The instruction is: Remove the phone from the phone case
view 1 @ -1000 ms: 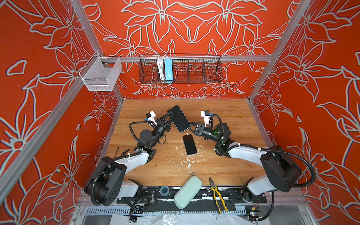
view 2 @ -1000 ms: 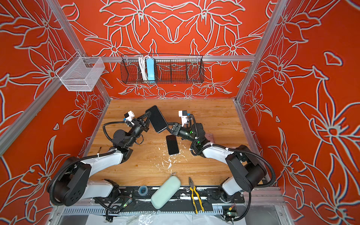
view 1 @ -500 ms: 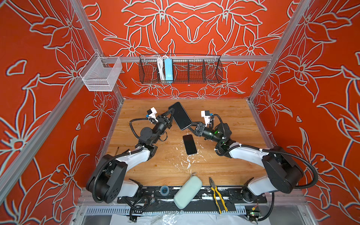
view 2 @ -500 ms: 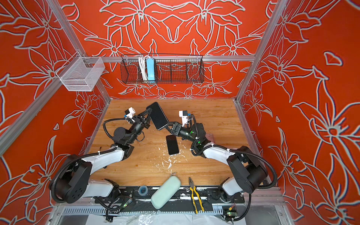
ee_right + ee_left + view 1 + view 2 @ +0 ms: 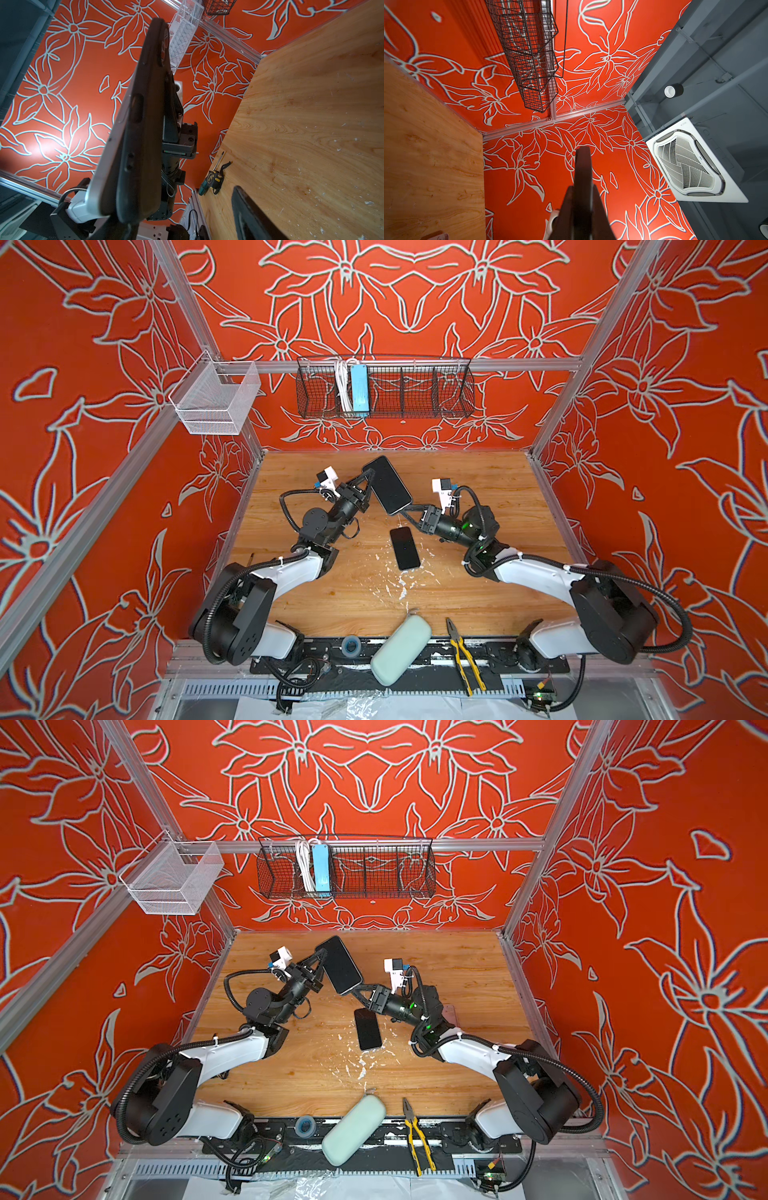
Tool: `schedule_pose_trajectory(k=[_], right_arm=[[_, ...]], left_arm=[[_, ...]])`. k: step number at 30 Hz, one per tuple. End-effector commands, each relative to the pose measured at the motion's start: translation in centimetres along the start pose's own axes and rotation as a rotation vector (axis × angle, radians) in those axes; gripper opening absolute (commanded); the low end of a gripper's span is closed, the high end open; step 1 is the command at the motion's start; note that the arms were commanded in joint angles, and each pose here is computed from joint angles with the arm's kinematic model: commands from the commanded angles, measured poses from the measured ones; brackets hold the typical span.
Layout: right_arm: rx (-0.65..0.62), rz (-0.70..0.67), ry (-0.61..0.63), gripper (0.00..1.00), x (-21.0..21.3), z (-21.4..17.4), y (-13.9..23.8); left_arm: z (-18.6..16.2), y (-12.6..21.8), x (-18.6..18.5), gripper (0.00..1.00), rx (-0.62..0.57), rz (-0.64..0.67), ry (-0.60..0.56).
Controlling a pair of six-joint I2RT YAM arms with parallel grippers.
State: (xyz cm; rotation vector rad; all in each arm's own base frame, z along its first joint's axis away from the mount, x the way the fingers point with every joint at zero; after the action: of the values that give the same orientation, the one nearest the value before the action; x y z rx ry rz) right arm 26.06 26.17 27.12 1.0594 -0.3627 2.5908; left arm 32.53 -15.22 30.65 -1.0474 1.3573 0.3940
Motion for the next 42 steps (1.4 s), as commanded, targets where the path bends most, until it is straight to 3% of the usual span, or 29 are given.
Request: schedule_pose_trajectory(k=[1,8,14,42], right_arm=[[-0.035,0.098,0.07,0.59,2.8,1.4,0.0],[-0.038,0.093,0.082,0.39,3.0,1.6,0.1],[-0.038,0.089,0.092,0.3,3.2,1.7,0.2],[-0.041,0.094,0.065,0.15,2.9,1.8,-0.3]], left_arm=[[-0.2,0.3,-0.3,0.0,0.002,-0.019,-0.034],[-0.1,0.8,0.1,0.0,-0.009,-0.004,-0.041],[0.0,0.9,0.7,0.0,-0.013,0.011,-0.035],[0.4,0.9,2.3,0.0,-0.028,0.063,-0.029]])
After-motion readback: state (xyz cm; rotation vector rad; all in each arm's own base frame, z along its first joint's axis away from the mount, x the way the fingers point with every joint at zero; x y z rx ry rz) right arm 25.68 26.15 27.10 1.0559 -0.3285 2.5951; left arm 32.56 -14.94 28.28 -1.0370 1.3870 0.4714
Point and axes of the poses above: each gripper's point midway between its finger pads, its own y axis back along the fingers, its own x axis along the line the jaws close on, z = x × y, the point moved 6 cm from there along y, back along the fingers, and after that the axes turned 15 degrees about y, right-handed, at the moved point
